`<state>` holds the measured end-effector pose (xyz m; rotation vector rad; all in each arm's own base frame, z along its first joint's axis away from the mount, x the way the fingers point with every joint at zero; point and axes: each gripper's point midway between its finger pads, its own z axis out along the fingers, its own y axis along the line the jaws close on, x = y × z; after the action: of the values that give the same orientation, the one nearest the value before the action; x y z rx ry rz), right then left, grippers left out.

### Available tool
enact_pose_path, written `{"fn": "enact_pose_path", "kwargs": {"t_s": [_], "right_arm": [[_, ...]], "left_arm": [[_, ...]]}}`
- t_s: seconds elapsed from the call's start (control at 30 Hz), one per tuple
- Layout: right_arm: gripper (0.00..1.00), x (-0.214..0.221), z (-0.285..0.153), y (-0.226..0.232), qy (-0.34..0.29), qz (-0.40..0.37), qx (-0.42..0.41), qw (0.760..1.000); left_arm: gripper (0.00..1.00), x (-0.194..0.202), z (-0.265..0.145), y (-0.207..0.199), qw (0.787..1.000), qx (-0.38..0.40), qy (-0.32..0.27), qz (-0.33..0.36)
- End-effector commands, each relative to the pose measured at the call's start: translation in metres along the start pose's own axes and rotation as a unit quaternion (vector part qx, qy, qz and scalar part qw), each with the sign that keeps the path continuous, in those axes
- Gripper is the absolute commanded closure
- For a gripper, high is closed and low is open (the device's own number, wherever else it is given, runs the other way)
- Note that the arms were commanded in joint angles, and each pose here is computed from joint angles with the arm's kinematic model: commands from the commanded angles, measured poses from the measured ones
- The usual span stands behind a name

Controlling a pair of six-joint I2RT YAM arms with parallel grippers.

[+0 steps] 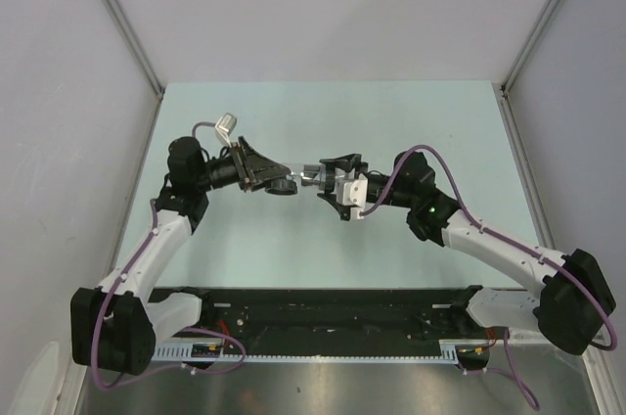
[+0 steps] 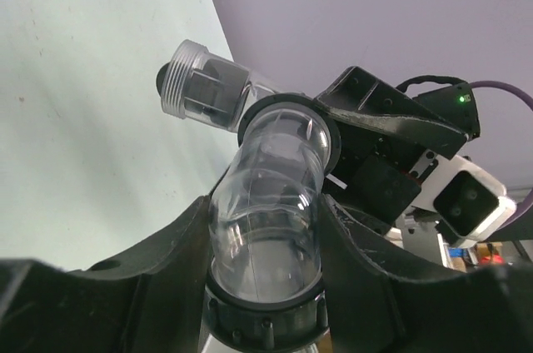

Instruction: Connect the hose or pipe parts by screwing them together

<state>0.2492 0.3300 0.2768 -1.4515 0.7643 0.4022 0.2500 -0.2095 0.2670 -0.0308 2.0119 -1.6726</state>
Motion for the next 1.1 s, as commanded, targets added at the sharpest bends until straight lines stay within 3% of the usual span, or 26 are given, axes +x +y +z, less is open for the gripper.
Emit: {"fn": "enact_pose_path", "kwargs": {"t_s": [0.0,0.3,0.37,0.43,0.5,0.53,0.57,0.73,1.07], "right_arm": [[1.00,-0.028,-0.002,-0.030,-0.062,0.071,0.043,0.995],[1.00,-0.018,-0.008,-0.020,-0.059,0.144,0.016,0.988],[0.66,-0.014,-0.008,-0.016,-0.041,0.132,0.016,0.990],[0.45,-0.015,-0.012,-0.018,-0.037,0.107,0.017,0.993],[0.35,-0.010,-0.016,-0.018,-0.022,0.089,0.021,0.996],[0.23,-0.012,-0.019,-0.021,-0.019,0.075,0.027,0.997],[0.19,-0.008,-0.022,-0.023,-0.007,0.053,0.033,0.998],[0.08,0.002,-0.033,-0.027,0.023,0.022,0.039,0.999],[0.07,0.012,-0.031,-0.021,0.026,0.024,0.018,0.999]], "left_arm": [[1.00,0.008,0.000,-0.029,0.987,0.063,0.027,0.142],[1.00,-0.012,0.012,-0.011,0.987,0.038,0.009,0.156],[1.00,-0.016,0.014,-0.009,0.990,0.033,0.005,0.134],[1.00,-0.022,0.016,-0.009,0.993,0.027,-0.004,0.118],[1.00,-0.025,0.017,-0.009,0.994,0.023,-0.009,0.105],[1.00,-0.026,0.017,-0.010,0.995,0.023,-0.009,0.092],[1.00,-0.025,0.017,-0.011,0.996,0.024,-0.008,0.088],[1.00,-0.026,0.014,-0.018,0.997,0.028,-0.012,0.070],[1.00,-0.025,0.009,-0.035,0.998,0.041,-0.009,0.053]]}}
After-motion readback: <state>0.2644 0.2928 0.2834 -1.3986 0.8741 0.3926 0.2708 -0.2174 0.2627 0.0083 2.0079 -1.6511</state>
